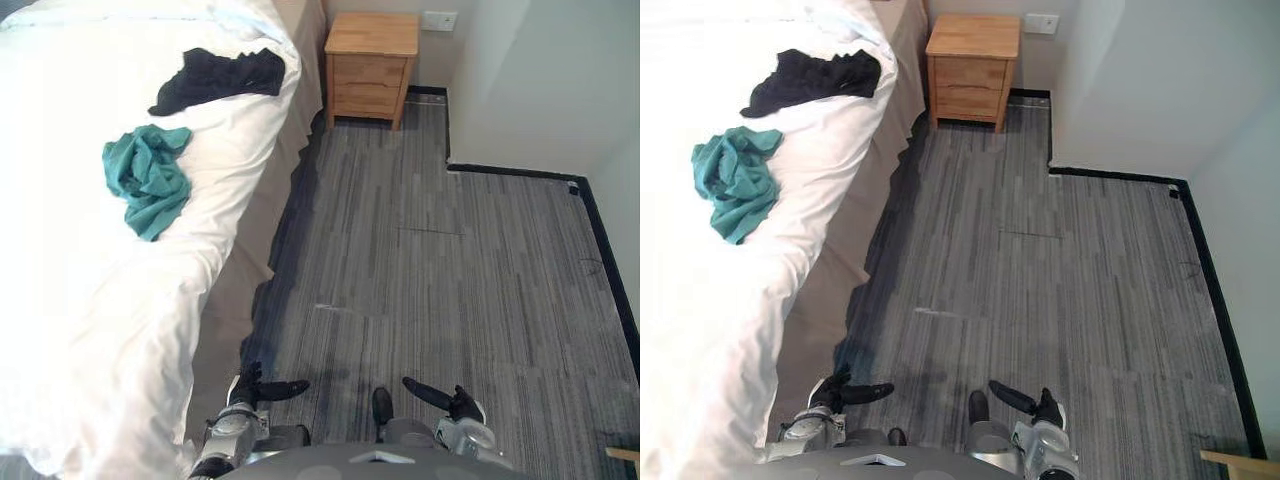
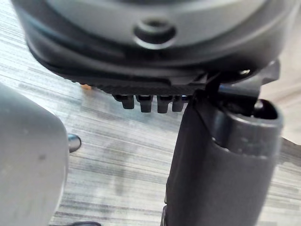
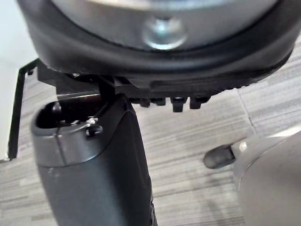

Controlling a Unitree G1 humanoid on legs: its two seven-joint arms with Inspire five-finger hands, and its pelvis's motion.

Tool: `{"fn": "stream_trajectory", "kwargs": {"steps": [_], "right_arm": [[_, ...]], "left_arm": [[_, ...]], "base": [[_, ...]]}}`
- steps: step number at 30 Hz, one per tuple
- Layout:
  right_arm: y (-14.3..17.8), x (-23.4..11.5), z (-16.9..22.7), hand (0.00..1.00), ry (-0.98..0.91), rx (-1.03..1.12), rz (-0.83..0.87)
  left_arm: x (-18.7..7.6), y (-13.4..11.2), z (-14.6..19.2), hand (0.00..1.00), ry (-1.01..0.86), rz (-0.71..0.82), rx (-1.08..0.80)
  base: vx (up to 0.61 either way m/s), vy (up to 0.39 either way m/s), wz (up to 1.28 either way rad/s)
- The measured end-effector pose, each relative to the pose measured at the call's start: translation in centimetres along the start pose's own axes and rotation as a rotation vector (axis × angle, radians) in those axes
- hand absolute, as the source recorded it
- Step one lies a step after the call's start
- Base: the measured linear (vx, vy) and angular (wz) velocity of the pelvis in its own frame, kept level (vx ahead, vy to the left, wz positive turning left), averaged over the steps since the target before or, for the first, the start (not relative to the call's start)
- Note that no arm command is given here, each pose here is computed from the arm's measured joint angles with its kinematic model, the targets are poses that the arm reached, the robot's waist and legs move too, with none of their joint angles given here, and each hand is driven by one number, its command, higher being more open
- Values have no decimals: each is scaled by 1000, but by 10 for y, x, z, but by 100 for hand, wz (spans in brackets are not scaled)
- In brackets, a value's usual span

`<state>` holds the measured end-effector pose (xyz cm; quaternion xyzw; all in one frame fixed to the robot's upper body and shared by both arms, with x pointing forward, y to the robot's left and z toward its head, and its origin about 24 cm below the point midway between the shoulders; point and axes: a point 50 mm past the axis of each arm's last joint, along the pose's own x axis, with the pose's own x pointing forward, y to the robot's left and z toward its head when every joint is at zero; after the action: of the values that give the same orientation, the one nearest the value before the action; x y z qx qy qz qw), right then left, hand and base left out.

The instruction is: Tidy up the quilt and then pick up the clothes from the bed and put them into the laundry hamper

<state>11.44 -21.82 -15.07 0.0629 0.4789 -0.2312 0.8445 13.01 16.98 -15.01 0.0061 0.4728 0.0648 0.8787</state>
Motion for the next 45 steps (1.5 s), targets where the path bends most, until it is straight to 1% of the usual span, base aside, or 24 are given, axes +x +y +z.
{"fn": "stream_trajectory", "kwargs": {"steps": [1,2,11,15,18,21,23,25,28,32,36,37,39,41,43,44,45], "right_arm": [[1,0,-1,100,3,1,2],[18,-4,-14,100,45,-34,54],[19,-4,-15,100,46,-31,52],[22,-5,-15,100,39,-25,56],[25,-5,-15,100,43,25,46],[21,-5,-14,100,42,43,15],[22,-5,-15,100,46,35,17],[13,-3,-11,100,31,4,-2],[-7,0,-9,100,37,-31,-55],[-14,-3,-25,100,100,-21,-75],[-9,-7,-38,100,129,-12,-67],[-4,-9,-40,100,135,-10,-52],[-2,-11,-47,100,152,-10,-50],[-6,-11,-48,100,151,-28,-60],[-19,-10,-44,100,137,-41,-87],[-19,-10,-44,100,133,-14,-91],[-13,-12,-44,100,115,29,-78]], "left_arm": [[0,0,-2,100,8,-6,20],[1,14,-7,100,39,13,132],[1,16,-10,100,49,43,137],[1,20,-9,100,47,98,123],[1,27,-9,100,58,164,110],[2,26,-5,100,52,184,104],[3,30,-3,100,51,198,105],[4,27,6,100,11,193,101],[4,18,11,100,-18,177,76],[4,17,13,100,-31,178,47],[4,23,15,100,-36,197,22],[4,30,18,100,-46,222,17],[3,38,11,100,-18,247,-34],[2,37,6,100,3,252,-72],[2,28,-3,100,42,238,-89],[1,27,-5,100,53,234,-86],[-1,32,-12,100,77,245,-71]], "base": [[-7,13,38],[-7,13,24],[0,0,0],[-31,-5,-25],[-5,-26,-75],[54,-100,-71],[91,-107,-58],[159,-114,-32],[226,26,-42],[276,119,-25],[370,217,-14],[253,125,-1],[338,168,-6],[319,178,-19],[294,252,-18],[298,207,18],[327,129,52]]}}
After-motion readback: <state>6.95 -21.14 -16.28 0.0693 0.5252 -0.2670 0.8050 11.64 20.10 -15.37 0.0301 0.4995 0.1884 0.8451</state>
